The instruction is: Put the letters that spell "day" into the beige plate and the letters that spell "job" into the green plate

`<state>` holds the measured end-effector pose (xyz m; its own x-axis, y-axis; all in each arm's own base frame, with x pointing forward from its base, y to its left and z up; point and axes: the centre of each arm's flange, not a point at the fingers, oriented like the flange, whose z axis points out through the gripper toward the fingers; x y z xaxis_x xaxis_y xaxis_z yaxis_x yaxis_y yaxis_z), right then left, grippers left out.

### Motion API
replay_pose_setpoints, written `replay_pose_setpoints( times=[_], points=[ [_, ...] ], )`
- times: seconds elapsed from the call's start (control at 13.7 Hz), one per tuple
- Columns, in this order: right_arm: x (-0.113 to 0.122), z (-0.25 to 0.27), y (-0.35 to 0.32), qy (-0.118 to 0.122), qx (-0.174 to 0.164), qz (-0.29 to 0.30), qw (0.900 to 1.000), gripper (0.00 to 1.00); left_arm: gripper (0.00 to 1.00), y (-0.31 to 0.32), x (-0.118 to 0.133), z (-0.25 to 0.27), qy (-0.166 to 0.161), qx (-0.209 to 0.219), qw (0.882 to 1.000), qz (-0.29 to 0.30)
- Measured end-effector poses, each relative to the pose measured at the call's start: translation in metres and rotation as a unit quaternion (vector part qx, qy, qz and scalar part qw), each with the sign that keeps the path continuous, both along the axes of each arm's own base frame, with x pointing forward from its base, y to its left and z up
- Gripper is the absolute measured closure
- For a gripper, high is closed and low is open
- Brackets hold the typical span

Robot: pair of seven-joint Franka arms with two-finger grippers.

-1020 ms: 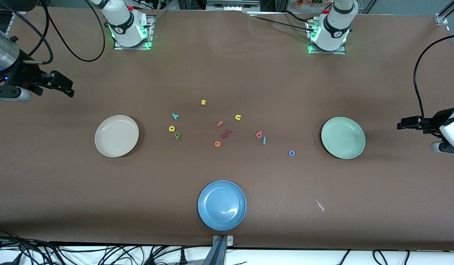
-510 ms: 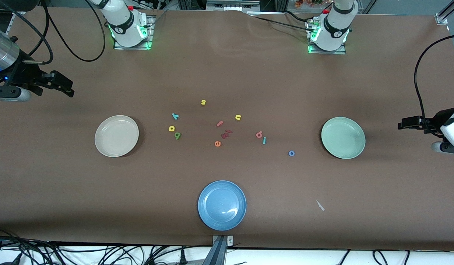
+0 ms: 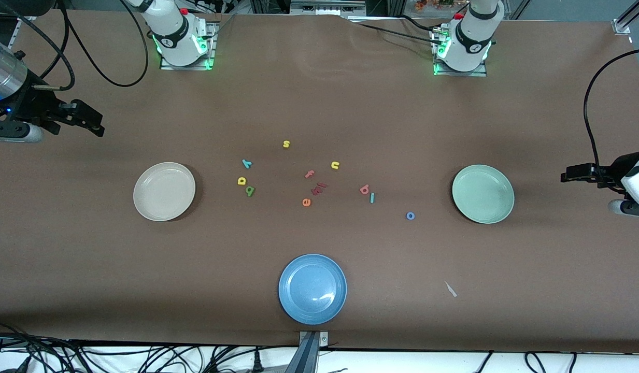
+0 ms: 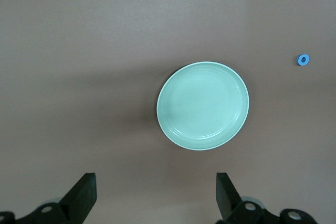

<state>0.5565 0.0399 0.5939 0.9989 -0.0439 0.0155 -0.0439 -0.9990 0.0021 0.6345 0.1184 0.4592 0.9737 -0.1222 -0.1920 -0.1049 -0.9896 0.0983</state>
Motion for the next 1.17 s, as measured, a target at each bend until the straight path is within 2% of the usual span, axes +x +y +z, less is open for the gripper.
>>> replay_pose_setpoints(
  times=[1.17],
  points=[
    [0.0, 0.0, 0.0, 0.0, 0.0, 0.0, 1.0, 0.0, 0.0, -0.0031, 0.0021, -0.0022, 0.001, 0.0, 1.0, -0.003]
  ],
)
